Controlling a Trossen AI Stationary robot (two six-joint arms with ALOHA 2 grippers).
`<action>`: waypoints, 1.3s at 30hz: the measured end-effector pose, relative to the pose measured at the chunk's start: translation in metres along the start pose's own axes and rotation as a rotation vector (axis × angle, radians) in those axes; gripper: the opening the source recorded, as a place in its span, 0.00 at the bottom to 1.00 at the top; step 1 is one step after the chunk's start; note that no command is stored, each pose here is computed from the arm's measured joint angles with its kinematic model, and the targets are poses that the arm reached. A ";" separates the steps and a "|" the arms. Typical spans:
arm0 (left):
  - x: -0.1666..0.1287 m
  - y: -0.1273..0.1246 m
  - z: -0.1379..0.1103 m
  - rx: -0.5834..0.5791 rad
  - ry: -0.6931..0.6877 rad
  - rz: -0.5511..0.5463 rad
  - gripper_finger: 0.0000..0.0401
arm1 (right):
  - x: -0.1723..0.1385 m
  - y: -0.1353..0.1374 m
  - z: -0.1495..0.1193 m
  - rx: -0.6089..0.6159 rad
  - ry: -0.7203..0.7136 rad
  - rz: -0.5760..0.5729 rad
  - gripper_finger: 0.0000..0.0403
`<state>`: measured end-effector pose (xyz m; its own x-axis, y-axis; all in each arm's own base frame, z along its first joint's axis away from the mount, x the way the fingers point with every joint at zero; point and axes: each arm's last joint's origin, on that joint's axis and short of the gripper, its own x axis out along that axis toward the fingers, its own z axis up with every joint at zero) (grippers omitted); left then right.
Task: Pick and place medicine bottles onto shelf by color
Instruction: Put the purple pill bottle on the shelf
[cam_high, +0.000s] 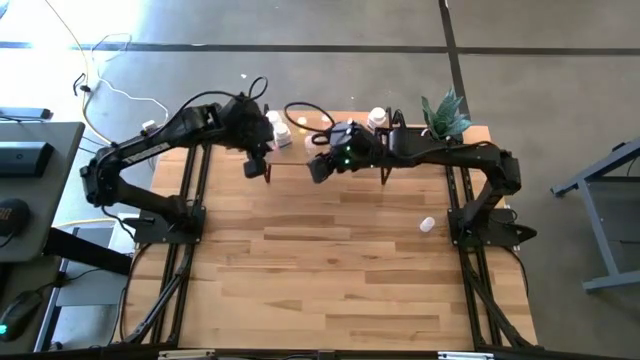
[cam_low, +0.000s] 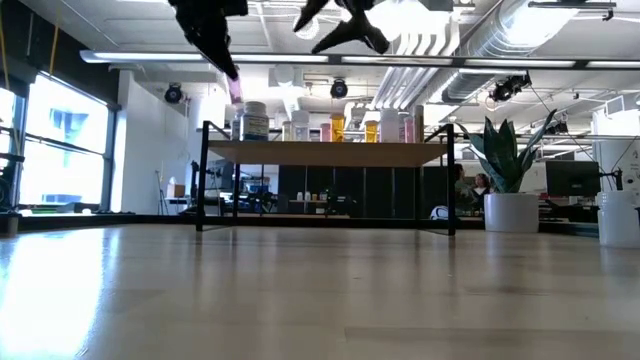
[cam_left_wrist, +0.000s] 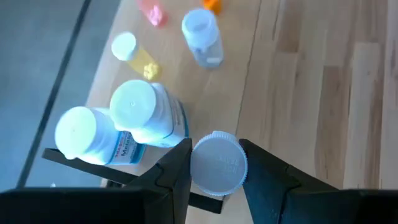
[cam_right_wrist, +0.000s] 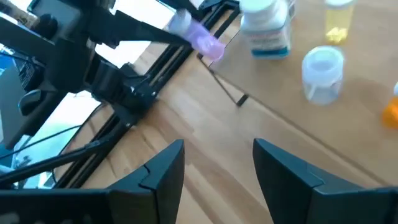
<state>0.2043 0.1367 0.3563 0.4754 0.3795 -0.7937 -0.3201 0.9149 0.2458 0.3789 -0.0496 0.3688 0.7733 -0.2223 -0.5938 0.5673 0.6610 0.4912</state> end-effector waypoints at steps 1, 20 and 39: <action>0.003 0.003 0.000 -0.008 0.014 -0.004 0.28 | 0.000 -0.003 0.002 -0.002 0.004 -0.003 0.45; 0.044 0.014 0.004 -0.072 0.159 -0.093 0.28 | 0.000 -0.042 0.024 -0.045 0.136 0.001 0.45; 0.057 0.023 0.001 -0.100 0.201 -0.091 0.28 | 0.000 -0.045 0.025 -0.082 0.151 0.008 0.45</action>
<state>0.2253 0.1796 0.3173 0.3362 0.2515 -0.9076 -0.3675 0.9223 0.1194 0.3598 -0.0972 0.3626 0.7228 -0.1102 -0.6822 0.5311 0.7202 0.4464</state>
